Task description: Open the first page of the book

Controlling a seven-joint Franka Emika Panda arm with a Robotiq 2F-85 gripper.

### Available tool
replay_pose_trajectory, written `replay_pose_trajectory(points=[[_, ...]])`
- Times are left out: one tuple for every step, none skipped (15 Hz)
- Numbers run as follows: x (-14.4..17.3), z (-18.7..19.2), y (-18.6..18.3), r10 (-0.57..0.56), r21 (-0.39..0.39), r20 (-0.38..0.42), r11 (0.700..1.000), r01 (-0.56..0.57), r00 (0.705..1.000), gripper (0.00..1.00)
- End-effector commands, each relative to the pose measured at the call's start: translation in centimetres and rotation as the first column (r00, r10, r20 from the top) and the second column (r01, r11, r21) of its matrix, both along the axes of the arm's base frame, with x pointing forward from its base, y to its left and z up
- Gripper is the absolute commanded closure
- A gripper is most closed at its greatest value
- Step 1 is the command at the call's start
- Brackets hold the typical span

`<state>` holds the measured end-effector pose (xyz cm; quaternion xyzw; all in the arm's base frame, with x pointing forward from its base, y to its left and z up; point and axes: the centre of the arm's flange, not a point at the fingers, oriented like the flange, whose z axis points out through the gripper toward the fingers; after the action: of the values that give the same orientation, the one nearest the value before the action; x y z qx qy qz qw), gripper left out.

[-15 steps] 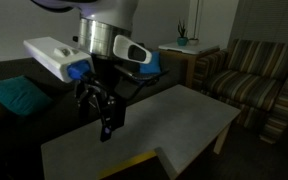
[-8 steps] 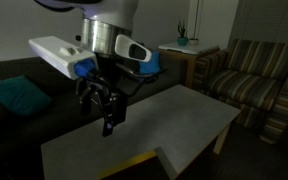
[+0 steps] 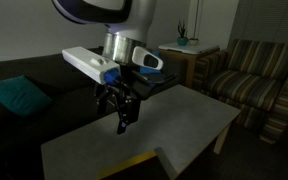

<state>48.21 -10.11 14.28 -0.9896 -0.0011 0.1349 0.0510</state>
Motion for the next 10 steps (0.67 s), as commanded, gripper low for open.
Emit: replay_pose_trajectory(points=[[1.0, -2.2, -1.1, -0.029, -0.022, -0.016, 0.999, 0.028, 0.999, 0.00], [1.2, -3.3, -1.6, -0.029, -0.028, -0.020, 0.999, 0.029, 0.999, 0.00], [1.3, -4.1, -2.0, -0.027, -0.027, -0.030, 0.999, 0.026, 0.999, 0.00], [1.3, -5.3, -2.4, -0.022, -0.014, -0.043, 1.000, 0.021, 0.999, 0.00], [1.4, -6.4, -2.7, -0.022, -0.013, -0.057, 1.000, 0.022, 0.998, 0.00], [1.4, -7.4, -3.1, -0.024, -0.017, -0.074, 1.000, 0.023, 0.997, 0.00], [1.3, -8.5, -3.5, -0.023, -0.016, -0.088, 1.000, 0.022, 0.996, 0.00], [1.2, -9.5, -3.9, -0.025, -0.024, -0.103, 0.999, 0.023, 0.994, 0.00], [1.1, -10.6, -4.4, -0.020, -0.027, -0.117, 0.999, 0.017, 0.993, 0.00], [1.1, -11.8, -5.0, -0.014, -0.033, -0.130, 0.999, 0.010, 0.991, 0.00]])
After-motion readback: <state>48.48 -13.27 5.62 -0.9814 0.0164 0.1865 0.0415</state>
